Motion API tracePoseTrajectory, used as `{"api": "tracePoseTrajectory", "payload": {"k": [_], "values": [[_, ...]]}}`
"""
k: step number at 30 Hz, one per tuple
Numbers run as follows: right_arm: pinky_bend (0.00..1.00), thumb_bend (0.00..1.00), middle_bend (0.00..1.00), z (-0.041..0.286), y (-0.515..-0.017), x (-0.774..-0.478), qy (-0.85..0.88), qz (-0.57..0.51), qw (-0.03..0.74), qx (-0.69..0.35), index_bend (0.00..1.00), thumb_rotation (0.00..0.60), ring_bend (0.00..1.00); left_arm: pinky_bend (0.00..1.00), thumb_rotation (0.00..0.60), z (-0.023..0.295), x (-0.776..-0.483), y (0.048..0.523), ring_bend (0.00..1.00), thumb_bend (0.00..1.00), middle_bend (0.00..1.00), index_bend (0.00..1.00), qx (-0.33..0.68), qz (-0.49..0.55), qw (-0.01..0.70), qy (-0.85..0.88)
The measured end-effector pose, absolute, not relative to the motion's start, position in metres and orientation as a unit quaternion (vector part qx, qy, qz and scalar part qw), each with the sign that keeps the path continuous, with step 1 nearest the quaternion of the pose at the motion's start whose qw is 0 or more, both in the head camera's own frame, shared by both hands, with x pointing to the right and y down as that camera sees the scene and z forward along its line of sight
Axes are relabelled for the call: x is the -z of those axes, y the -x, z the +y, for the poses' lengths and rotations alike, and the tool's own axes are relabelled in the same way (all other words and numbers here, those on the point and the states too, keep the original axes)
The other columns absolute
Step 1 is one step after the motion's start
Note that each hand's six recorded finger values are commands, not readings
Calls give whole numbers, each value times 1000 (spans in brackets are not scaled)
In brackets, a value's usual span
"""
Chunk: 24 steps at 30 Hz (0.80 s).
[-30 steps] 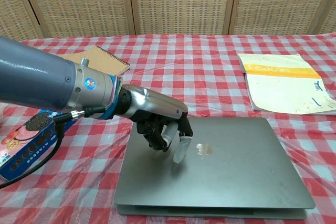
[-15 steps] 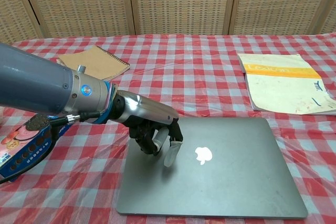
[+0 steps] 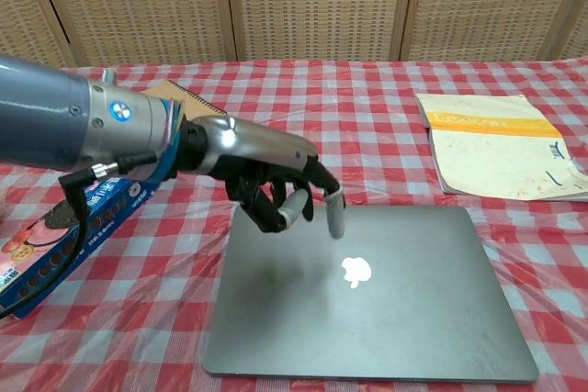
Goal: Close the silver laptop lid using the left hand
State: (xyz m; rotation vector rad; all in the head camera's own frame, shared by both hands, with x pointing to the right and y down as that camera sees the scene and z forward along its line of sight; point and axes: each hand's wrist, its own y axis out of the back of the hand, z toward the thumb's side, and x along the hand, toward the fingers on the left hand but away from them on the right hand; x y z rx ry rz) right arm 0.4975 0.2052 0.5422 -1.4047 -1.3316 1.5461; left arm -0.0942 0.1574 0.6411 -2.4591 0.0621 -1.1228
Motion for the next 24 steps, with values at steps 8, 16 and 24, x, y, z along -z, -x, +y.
{"api": "tracePoseTrajectory", "payload": {"k": [8,16,24], "values": [[0,721,0,205,-496,-542,535,-506,332,-590,0,600,0,0,600,132,-602,130,0,363,0,0,372,113,244,889],[0,681,0,206,-491,-544,533,-497,349,-589,0,600,0,0,600,112,-591,200,0,243,0,0,409,213,348,816],[0,627,0,207,-483,-543,532,-489,368,-585,0,600,0,0,600,132,-575,327,0,155,0,0,509,328,426,673]]}}
